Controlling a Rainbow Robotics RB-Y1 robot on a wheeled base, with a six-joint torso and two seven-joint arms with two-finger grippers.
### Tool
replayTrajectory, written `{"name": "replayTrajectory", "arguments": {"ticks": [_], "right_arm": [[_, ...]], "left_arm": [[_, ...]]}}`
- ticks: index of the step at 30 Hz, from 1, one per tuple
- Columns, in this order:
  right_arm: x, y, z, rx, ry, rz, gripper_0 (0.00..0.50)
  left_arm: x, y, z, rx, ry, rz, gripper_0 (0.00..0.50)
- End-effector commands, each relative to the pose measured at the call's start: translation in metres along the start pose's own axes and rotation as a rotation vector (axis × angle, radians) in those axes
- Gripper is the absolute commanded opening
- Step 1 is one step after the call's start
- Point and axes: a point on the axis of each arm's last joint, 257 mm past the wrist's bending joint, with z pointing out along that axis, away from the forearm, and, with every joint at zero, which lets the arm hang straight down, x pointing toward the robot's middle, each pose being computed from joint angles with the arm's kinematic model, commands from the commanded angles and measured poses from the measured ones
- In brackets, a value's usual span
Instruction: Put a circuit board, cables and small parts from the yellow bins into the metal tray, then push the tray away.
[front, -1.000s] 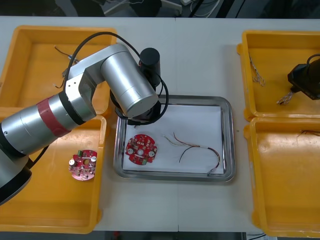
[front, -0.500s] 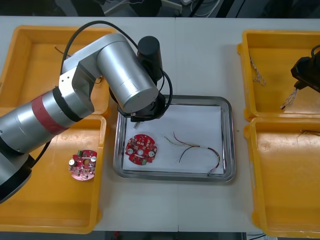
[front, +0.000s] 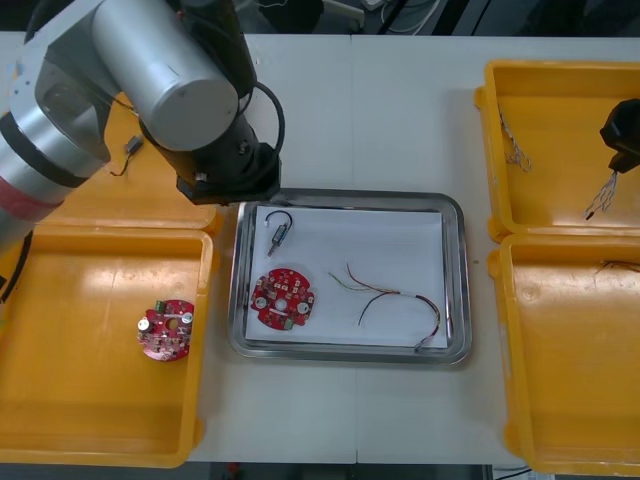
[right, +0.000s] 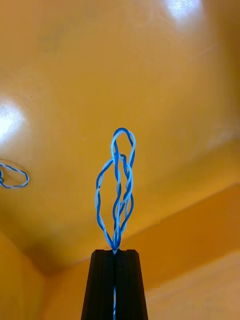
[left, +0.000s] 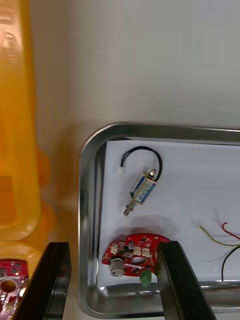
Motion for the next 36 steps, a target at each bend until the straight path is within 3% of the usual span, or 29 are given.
{"name": "replayTrajectory", "arguments": {"ticks": [1,6,13,18,25,28,32,36], "right_arm": [[-0.004,-0.026,-0.037,0.022,-0.059,-0.038,0.000],[-0.005,-0.011,-0.057,-0.015,-0.140,-0.107,0.000],[0.018,0.020,-0.078,-0.109,-0.199,-0.268,0.000],[0.042,0.026,-0.082,-0.132,-0.202,-0.366,0.000],[0.076,0.040,-0.087,-0.192,-0.191,-0.476,0.000],[0.089,0.046,-0.088,-0.207,-0.188,-0.521,0.000],[0.102,0.048,-0.088,-0.207,-0.195,-0.568,0.000],[0.114,0.052,-0.086,-0.205,-0.190,-0.614,0.000]], "left_arm": [[-0.038,0.032,-0.038,-0.002,-0.047,0.070,0.500],[-0.051,0.057,-0.041,-0.019,-0.039,0.095,0.500],[-0.072,0.096,-0.044,-0.045,-0.032,0.122,0.500],[-0.087,0.124,-0.049,-0.055,-0.033,0.131,0.500],[-0.100,0.168,-0.048,-0.126,-0.029,0.181,0.500],[-0.105,0.177,-0.048,-0.131,-0.031,0.209,0.500],[-0.110,0.180,-0.047,-0.110,-0.032,0.255,0.500],[-0.114,0.181,-0.046,-0.122,-0.035,0.325,0.500]]}}
